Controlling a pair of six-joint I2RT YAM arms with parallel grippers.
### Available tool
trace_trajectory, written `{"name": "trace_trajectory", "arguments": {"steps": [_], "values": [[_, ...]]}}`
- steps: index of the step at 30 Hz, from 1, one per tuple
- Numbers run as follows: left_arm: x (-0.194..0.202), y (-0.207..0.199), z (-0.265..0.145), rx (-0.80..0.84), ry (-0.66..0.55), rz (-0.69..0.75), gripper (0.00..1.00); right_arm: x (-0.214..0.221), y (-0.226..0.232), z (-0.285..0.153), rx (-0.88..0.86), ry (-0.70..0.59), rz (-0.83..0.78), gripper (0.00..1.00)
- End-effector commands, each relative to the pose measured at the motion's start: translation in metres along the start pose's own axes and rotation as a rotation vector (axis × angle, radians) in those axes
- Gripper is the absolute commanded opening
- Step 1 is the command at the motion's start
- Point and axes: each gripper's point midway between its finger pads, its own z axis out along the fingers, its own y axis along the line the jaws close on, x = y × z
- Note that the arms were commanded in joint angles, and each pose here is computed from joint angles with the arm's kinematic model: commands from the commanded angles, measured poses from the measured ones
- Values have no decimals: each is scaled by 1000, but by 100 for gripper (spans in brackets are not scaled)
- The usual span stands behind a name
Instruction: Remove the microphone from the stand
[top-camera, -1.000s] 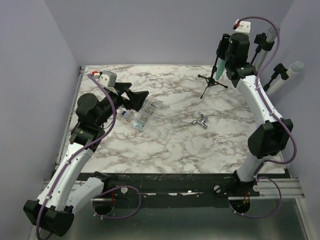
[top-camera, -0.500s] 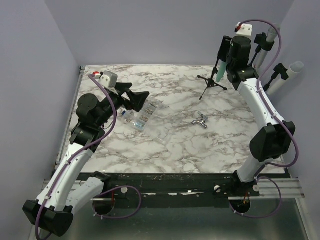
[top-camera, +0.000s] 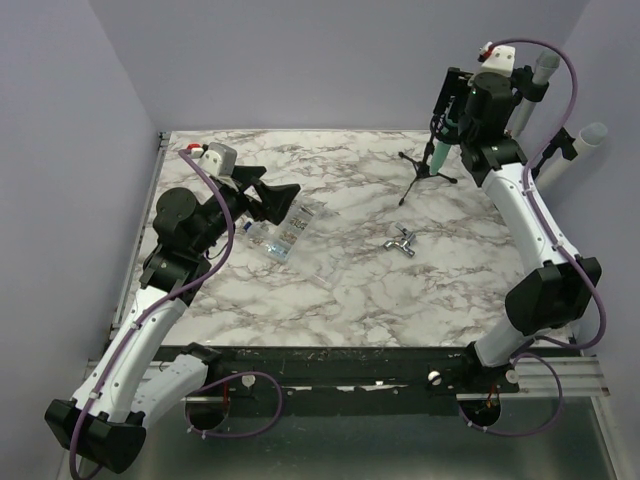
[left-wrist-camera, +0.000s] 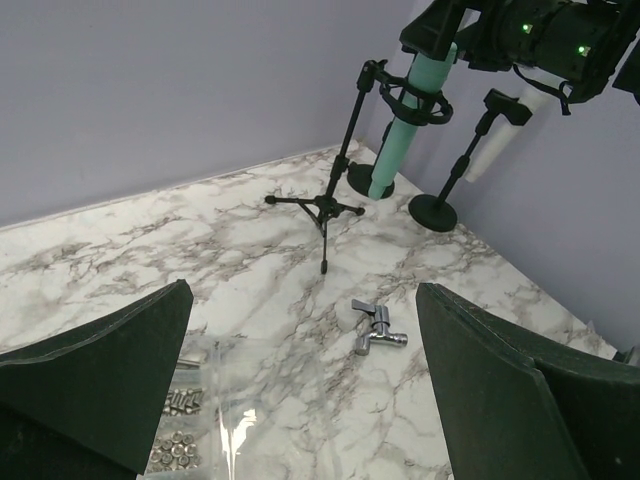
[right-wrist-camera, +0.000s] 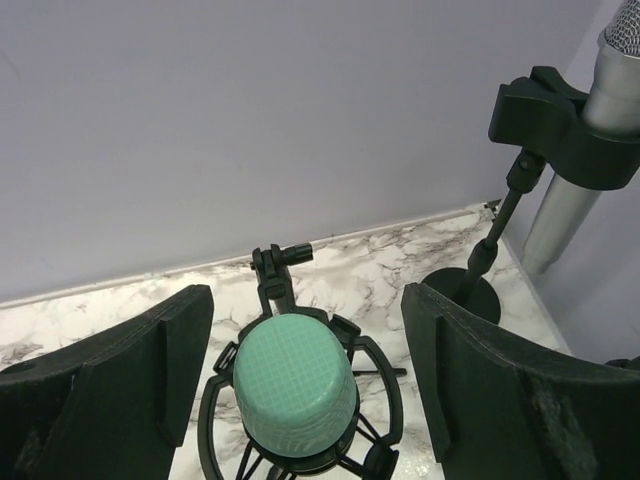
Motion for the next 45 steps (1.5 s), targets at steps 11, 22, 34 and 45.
{"name": "trace_trajectory", "arguments": {"steps": [11, 22, 34, 45], "values": [[-2, -2, 0, -6, -2, 11, 99, 22, -10, -20, -10, 54, -3, 74], [-1, -1, 0, -11, 1, 16, 99, -4, -3, -18, -36, 10, -1, 31], [0, -1, 0, -16, 0, 20, 99, -64, -6, -23, -23, -116, 42, 5], [0, -1, 0, -20, 3, 23, 99, -149, -22, -71, -27, -342, 181, 1]]}}
